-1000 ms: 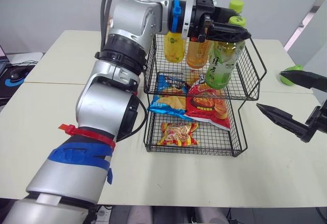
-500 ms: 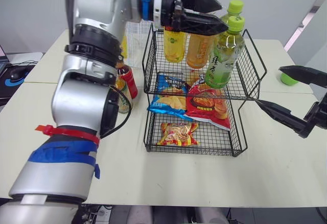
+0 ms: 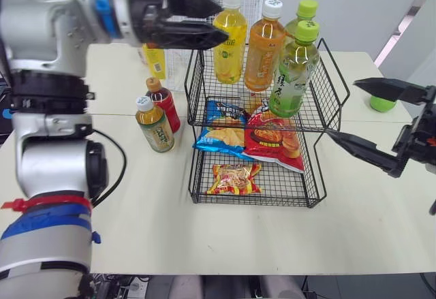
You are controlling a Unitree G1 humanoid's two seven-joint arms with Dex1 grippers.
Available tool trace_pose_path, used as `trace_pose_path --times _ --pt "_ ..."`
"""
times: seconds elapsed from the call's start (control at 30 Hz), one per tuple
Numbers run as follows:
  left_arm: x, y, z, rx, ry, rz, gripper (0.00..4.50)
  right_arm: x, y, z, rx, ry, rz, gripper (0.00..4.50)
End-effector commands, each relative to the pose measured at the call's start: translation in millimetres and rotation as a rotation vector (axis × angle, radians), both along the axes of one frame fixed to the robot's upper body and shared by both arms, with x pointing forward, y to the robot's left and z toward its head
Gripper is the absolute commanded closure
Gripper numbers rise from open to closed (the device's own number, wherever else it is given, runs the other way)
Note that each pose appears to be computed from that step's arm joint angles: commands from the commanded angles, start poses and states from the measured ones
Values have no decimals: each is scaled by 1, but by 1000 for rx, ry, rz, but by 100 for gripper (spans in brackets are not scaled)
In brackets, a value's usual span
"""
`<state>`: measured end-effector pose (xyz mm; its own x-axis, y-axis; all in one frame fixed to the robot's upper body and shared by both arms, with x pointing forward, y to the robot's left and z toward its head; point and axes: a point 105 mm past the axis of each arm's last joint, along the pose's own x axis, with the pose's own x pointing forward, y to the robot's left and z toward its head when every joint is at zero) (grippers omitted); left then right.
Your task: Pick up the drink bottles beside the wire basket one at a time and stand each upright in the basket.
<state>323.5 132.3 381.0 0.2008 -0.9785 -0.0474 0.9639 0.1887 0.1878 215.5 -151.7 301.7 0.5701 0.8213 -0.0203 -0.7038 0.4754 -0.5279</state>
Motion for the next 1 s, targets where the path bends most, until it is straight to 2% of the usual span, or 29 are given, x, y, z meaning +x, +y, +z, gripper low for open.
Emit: trace_pose_path --times 0.03,0.17,0.3,0.4,0.53,0.73,1.0 --pt "-16 30 11 -33 -36 126 3 -4 14 3 -3 3 91 0" --pt "-15 68 -5 -47 -27 334 3 -1 28 -1 2 23 154 0" --pt "-17 106 -45 -37 40 498 3 4 41 -8 7 61 207 0" --pt "-22 115 -72 -29 97 538 3 5 43 -12 -2 87 221 0" --pt "-20 123 -103 -34 95 635 3 2 41 -15 14 127 231 0" --pt "-13 112 -126 -115 98 704 3 0 34 -21 8 149 215 0" --pt "12 95 -133 -208 54 872 3 1 31 -23 -5 154 213 0"
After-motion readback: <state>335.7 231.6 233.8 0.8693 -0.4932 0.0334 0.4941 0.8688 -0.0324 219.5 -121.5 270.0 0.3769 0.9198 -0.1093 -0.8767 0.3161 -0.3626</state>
